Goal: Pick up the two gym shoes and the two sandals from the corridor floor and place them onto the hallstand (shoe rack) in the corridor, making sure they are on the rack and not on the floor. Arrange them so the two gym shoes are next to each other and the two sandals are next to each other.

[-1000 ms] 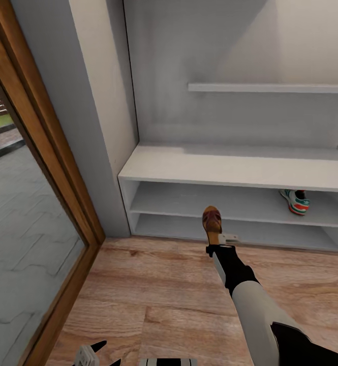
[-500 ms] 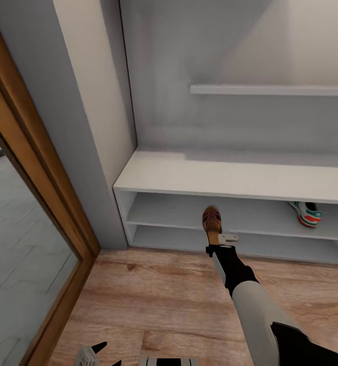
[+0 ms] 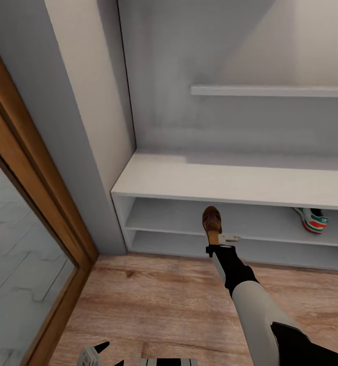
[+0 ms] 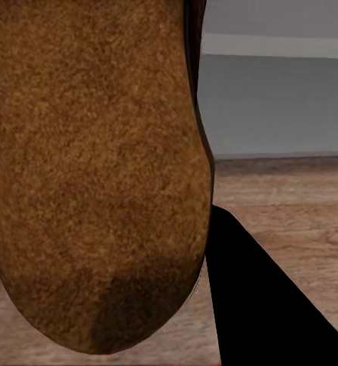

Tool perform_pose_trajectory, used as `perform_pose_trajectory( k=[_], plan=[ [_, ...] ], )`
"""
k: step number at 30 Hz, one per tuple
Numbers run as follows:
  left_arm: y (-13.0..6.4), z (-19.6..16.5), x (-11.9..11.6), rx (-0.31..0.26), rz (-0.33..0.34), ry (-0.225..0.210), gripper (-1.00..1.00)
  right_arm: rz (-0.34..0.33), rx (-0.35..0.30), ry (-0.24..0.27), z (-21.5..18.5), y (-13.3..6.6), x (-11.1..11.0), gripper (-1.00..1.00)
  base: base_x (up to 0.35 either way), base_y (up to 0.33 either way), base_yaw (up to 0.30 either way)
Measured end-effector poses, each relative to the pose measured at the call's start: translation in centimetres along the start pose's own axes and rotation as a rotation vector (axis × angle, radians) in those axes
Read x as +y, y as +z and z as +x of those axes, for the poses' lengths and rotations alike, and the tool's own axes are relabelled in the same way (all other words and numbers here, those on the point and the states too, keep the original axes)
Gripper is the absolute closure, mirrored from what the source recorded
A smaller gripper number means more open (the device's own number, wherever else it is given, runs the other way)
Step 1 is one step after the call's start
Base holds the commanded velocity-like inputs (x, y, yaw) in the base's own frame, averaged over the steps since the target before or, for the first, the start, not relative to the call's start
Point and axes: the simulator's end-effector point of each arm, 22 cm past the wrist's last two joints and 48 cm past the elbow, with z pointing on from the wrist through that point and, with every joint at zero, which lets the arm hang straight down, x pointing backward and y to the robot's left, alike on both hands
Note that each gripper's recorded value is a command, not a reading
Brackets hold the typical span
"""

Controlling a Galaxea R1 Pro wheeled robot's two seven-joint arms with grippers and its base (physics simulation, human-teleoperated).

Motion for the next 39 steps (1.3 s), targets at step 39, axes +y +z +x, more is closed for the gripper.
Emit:
perform_pose_trajectory(
  k=[39],
  plan=[
    [0.01,0.08,0.06,0.003,-0.003,-0.005,-1.00,0.000,-0.001,0.002,-0.06,-0.01,-0.04,1.00,0.180,0.000,0.000]
  ],
)
